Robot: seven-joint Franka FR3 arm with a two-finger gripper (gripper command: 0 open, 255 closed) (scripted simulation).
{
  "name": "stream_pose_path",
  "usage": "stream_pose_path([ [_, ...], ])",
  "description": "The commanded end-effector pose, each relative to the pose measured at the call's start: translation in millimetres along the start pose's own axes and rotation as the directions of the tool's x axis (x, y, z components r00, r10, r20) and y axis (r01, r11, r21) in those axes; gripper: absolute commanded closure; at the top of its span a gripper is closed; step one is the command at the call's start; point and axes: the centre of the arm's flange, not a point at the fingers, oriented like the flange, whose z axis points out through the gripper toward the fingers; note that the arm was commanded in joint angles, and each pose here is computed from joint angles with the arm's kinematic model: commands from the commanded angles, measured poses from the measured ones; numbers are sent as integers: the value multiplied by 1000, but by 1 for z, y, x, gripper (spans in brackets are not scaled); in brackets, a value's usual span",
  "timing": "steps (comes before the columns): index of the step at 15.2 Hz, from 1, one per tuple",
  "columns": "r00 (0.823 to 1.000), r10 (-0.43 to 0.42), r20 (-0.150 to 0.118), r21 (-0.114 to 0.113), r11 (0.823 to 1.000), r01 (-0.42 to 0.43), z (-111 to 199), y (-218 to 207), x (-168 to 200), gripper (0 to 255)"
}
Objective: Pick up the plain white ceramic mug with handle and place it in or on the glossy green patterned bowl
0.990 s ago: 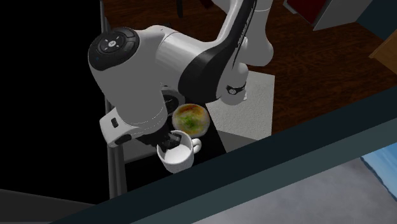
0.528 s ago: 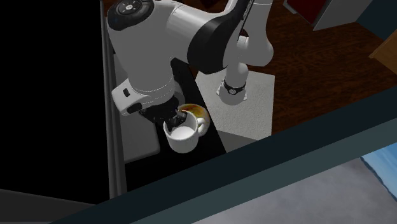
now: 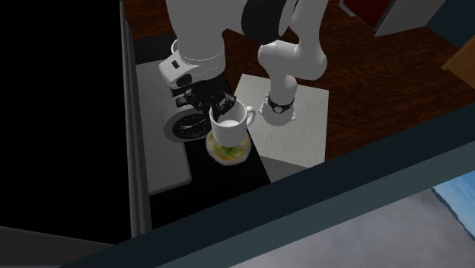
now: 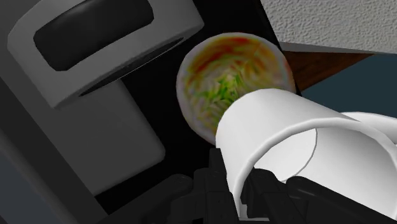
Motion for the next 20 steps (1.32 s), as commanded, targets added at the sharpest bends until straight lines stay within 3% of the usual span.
stream_pose_path([
  [1, 1000, -1, 0, 0, 1000, 1, -4, 1, -27, 255],
  [18, 1000, -1, 0, 0, 1000, 1, 88, 2, -29, 255],
  [20, 1000, -1, 0, 0, 1000, 1, 88, 2, -29, 255],
])
